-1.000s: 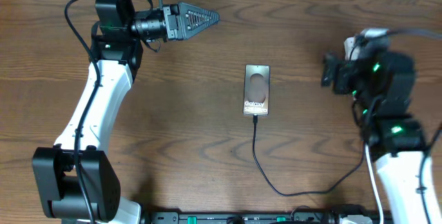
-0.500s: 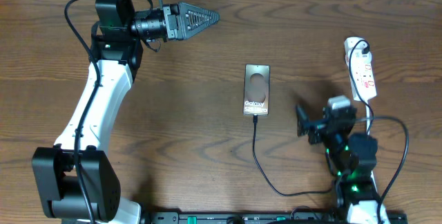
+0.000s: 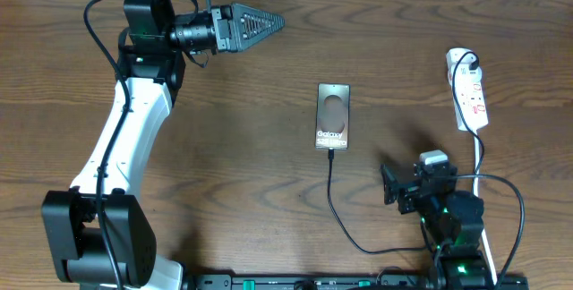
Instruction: Plug charger to phone and switch on socket
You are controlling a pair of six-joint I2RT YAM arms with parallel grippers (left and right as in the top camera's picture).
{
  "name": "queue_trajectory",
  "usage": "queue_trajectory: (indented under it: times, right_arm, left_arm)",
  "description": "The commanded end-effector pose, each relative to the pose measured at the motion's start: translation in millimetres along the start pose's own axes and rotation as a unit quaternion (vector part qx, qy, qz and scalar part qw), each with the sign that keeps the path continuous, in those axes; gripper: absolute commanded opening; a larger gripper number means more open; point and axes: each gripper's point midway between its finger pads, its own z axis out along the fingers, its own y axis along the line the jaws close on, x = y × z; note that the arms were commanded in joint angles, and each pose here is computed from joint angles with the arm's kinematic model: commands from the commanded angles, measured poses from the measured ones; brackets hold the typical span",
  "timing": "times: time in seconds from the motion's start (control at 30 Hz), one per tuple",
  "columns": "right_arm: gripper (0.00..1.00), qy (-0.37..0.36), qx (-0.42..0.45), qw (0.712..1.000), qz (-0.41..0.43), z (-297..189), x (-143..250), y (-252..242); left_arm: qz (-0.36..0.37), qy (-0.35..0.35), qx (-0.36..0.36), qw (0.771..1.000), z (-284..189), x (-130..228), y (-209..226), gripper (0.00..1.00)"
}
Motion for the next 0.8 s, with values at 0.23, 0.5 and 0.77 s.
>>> queue_trajectory:
  times: [0.23,0.5,0.77]
  right_arm:
    - [0.99,-0.099,0.002,0.995,-0.019,-20,-41,3]
    - [0.99,-0.186,0.004,0.982,-0.036,-41,-76,6]
    - [0.99,-0.182,0.004,0.983,-0.035,-40,-75,6]
  left_arm:
    - [0.01,0.001,0.004,1.0,-2,0,-7,0.97]
    - [0.01,0.001,0.004,1.0,-2,0,-7,0.97]
    - [0.01,0.001,0.004,1.0,-2,0,-7,0.98]
